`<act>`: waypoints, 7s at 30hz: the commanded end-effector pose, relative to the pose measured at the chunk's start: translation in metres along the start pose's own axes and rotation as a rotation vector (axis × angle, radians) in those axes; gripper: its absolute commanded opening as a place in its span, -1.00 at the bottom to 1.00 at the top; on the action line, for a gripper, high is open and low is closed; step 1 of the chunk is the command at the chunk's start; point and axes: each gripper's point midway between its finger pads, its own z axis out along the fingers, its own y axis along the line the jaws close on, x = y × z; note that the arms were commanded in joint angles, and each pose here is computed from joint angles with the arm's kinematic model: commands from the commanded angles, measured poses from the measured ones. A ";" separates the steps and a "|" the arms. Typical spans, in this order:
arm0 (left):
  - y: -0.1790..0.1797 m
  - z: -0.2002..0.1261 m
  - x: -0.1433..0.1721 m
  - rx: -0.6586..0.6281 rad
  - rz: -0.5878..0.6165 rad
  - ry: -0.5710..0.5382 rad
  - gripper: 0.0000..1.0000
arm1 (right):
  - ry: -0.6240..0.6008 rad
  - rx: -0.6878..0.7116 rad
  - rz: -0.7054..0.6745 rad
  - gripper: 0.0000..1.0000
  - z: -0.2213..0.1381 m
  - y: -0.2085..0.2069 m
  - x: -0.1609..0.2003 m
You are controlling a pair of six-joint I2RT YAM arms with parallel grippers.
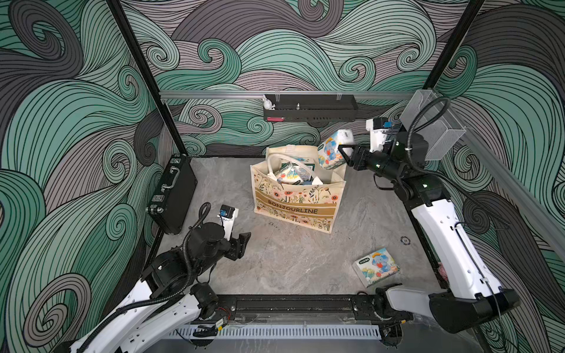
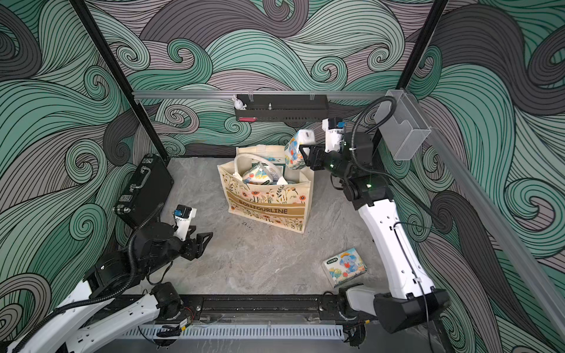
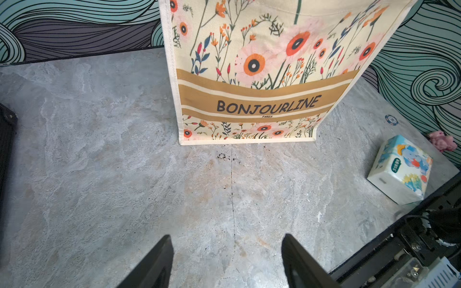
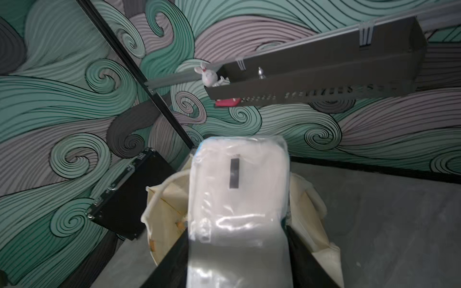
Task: Put tissues into the canvas bag
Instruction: Place the pack of facial tissues in the canvas bag, then move the pack of facial tissues to the center of the board, then pick up the pack of facial tissues from the center of the board.
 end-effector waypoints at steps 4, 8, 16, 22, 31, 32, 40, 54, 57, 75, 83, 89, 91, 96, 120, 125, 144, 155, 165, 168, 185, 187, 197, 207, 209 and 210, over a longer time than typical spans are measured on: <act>0.000 0.003 0.001 -0.005 0.014 0.012 0.42 | 0.147 0.218 -0.127 0.13 0.004 -0.033 0.037; 0.001 0.003 0.001 -0.006 0.012 0.008 0.41 | 0.164 0.388 -0.279 0.16 -0.008 -0.040 0.035; 0.000 0.004 0.001 -0.003 0.013 0.012 0.41 | 0.244 0.374 -0.383 0.20 -0.020 -0.014 0.042; -0.002 0.004 0.000 0.005 0.015 0.009 0.41 | 0.264 0.297 -0.364 0.18 -0.039 0.001 0.044; -0.002 0.004 0.002 0.005 0.014 0.014 0.41 | 0.271 0.201 -0.303 0.65 0.012 0.005 0.041; -0.001 0.004 0.002 0.004 0.012 0.015 0.41 | 0.271 0.195 -0.285 0.64 0.022 0.003 0.037; 0.002 -0.001 0.003 -0.001 0.001 0.002 0.42 | 0.401 0.231 -0.237 0.57 0.079 -0.026 0.082; -0.033 0.027 0.007 0.135 -0.012 0.084 0.46 | 0.211 0.293 -0.177 0.78 -0.025 -0.030 0.074; -0.061 0.044 0.011 0.264 -0.046 0.124 0.51 | 0.134 0.475 -0.010 0.99 -0.056 -0.060 0.089; -0.109 0.089 0.035 0.452 -0.268 0.269 0.54 | 0.401 1.292 0.471 0.99 -0.197 -0.182 0.344; -0.109 0.094 0.040 0.448 -0.273 0.289 0.54 | 0.422 1.226 0.638 0.99 -0.181 -0.174 0.376; -0.105 0.097 0.045 0.424 -0.270 0.303 0.54 | 0.412 0.808 1.047 0.99 -0.103 -0.121 0.421; -0.105 0.099 0.048 0.415 -0.274 0.315 0.54 | 0.374 0.755 1.049 0.99 -0.088 -0.109 0.410; -0.104 0.104 0.055 0.403 -0.283 0.341 0.54 | 0.374 0.654 1.056 0.99 -0.061 -0.066 0.380; -0.151 0.139 0.080 0.543 -0.452 0.474 0.08 | 0.166 0.074 0.494 0.77 -0.025 -0.048 0.312; -0.157 0.147 0.089 0.530 -0.452 0.494 0.14 | 0.214 -0.078 0.421 0.58 -0.003 -0.035 0.315; -0.110 0.126 0.151 0.346 -0.434 0.606 0.44 | 0.267 -0.110 0.577 0.45 -0.040 0.025 0.346; -0.114 0.128 0.151 0.373 -0.481 0.589 0.44 | 0.289 0.045 0.506 0.56 -0.018 -0.054 0.335; -0.113 0.130 0.153 0.368 -0.483 0.587 0.45 | 0.446 -0.079 0.635 0.53 -0.014 0.012 0.391; -0.114 0.132 0.157 0.362 -0.483 0.605 0.45 | 0.432 -0.110 0.655 0.54 -0.028 0.048 0.391; -0.082 0.133 0.168 0.206 -0.386 0.602 -0.39 | 0.557 -0.198 0.662 0.69 -0.018 0.054 0.419; -0.078 0.134 0.177 0.189 -0.383 0.621 -0.52 | 0.590 -0.248 0.671 0.70 -0.013 0.065 0.421; -0.065 0.139 0.212 0.151 -0.413 0.672 -0.52 | 0.627 -0.344 0.735 0.70 0.009 0.089 0.428; -0.071 0.127 0.178 0.189 -0.379 0.640 0.35 | 0.557 -0.531 0.616 -0.38 0.007 0.124 0.372; -0.068 0.114 0.153 0.192 -0.376 0.626 0.49 | 0.538 -0.576 0.546 -0.42 -0.002 0.132 0.346; -0.067 0.107 0.140 0.201 -0.374 0.605 0.53 | 0.520 -0.594 0.494 -0.40 -0.008 0.135 0.328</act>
